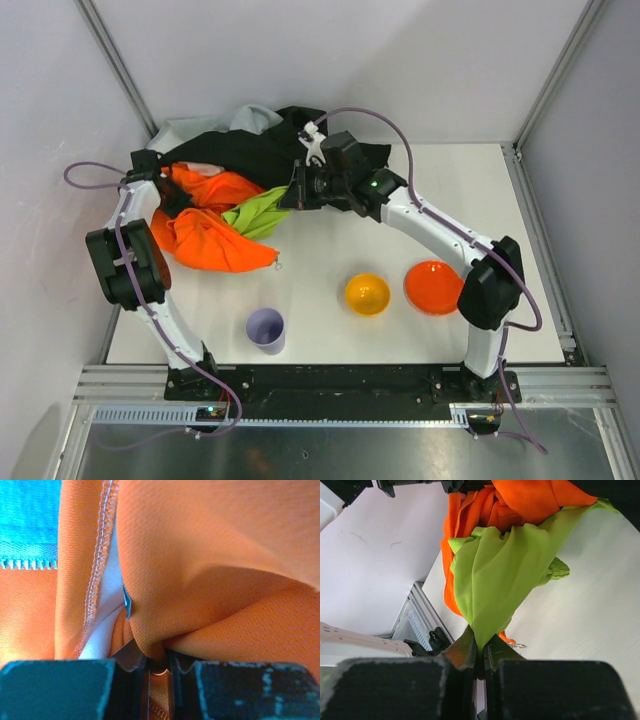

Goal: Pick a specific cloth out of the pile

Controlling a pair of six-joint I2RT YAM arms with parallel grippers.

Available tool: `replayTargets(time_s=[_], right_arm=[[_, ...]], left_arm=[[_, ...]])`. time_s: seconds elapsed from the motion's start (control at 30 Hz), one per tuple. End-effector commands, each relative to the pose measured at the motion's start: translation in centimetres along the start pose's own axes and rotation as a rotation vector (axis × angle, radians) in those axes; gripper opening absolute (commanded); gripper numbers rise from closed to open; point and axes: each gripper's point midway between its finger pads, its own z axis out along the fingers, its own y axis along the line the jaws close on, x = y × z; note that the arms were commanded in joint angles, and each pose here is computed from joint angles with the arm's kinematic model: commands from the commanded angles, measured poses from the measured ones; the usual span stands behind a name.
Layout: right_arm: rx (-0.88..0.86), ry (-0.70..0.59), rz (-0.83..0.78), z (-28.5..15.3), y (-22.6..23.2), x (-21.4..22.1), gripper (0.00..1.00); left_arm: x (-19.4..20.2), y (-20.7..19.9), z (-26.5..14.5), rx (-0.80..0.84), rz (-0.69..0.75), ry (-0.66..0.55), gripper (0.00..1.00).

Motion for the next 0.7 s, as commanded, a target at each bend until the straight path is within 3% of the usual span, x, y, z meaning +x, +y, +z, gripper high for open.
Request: replayTargets(time_s=[0.0,0.67], right_arm=[[-0.156,-0.305,-0.150,-9.8,7.9,-8.9,0.00],[-0.066,-0.493,-0.203,-18.4,6.4,-13.7,0.00]], left_arm=[[-2.1,3.9,1.7,-0.149,-0.003,-0.087,0.04],[-2.2,3.9,1.7,-0.150,0.000,-0.088,0.04]])
